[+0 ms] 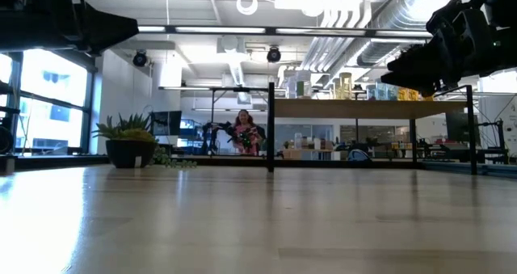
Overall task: Pick and place medicine bottles onto shelf by color
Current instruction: Return to Home Position
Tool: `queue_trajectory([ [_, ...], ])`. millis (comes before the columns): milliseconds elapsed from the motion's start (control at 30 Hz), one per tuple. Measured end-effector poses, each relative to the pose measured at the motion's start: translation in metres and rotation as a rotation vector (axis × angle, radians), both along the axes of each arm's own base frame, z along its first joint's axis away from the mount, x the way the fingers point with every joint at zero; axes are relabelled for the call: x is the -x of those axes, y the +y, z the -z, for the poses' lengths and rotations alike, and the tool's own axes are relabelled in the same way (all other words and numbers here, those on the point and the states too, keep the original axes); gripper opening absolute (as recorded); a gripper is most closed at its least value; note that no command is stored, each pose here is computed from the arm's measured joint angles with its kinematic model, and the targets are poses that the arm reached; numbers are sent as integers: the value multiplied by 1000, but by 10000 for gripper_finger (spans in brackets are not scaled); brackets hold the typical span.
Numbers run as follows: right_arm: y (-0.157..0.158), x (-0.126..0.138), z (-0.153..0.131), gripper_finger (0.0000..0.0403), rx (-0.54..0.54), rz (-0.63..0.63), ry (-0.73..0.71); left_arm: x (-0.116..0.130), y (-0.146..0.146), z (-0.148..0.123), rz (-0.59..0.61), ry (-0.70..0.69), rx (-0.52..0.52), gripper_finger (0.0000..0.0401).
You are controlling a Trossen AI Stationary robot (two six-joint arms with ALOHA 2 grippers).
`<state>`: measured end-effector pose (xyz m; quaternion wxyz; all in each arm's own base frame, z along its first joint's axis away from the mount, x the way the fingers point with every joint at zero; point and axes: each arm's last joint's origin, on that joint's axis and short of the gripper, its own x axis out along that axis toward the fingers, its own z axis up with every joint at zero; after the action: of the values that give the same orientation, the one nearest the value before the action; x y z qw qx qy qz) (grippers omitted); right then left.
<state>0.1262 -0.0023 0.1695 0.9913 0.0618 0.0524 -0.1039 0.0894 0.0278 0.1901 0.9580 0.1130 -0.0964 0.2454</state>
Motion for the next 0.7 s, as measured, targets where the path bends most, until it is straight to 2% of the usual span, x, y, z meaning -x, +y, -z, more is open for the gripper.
queue_trajectory([
  [700, 0, 0, 0, 224, 7, -1, 2, 0, 0, 0, 0, 0, 0, 207],
])
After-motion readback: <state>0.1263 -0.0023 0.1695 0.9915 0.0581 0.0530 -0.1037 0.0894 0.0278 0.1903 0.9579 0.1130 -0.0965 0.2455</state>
